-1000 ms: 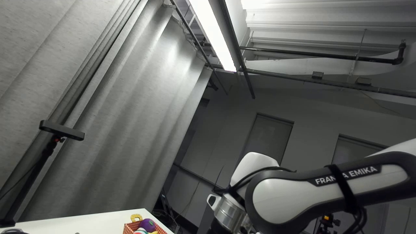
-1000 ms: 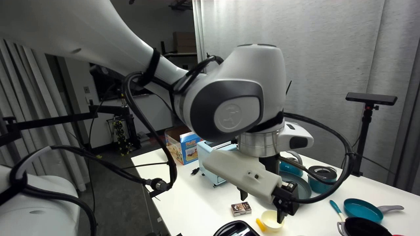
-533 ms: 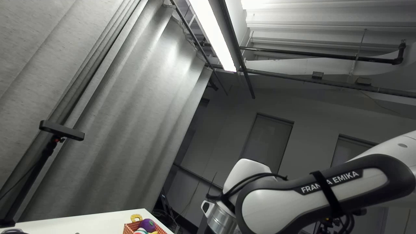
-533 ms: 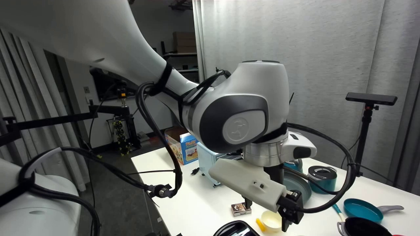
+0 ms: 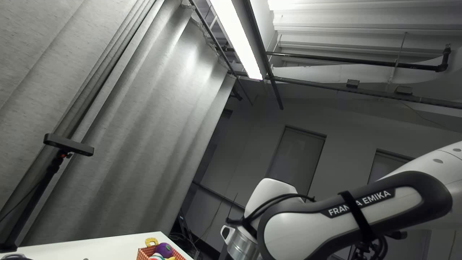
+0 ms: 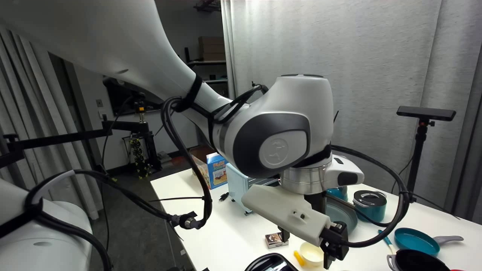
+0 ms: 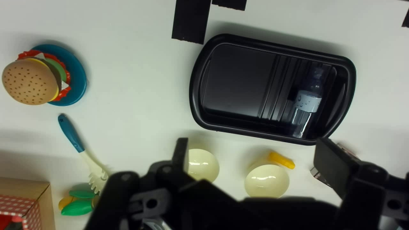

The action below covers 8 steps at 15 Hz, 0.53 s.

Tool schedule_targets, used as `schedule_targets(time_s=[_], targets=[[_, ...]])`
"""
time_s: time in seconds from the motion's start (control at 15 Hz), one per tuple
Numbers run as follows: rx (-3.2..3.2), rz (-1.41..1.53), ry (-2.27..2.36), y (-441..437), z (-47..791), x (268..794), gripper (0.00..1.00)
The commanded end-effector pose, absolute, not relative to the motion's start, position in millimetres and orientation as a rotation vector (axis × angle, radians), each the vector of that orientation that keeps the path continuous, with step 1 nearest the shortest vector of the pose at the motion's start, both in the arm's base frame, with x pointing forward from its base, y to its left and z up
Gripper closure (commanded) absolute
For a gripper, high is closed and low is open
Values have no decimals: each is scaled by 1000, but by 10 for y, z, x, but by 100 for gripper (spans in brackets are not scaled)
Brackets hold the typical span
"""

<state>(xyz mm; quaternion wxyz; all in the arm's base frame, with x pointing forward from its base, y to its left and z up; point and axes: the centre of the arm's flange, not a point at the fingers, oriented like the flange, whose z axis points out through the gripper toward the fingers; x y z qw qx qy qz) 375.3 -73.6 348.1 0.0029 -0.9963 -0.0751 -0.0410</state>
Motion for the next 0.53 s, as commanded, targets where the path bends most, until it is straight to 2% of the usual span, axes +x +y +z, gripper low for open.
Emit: schedule_targets(time_s=[0.0, 0.47], targets=[[-3140, -155, -265, -776, 3410, 4007, 0], [-3155, -204, -288, -915, 3284, 4487, 0]])
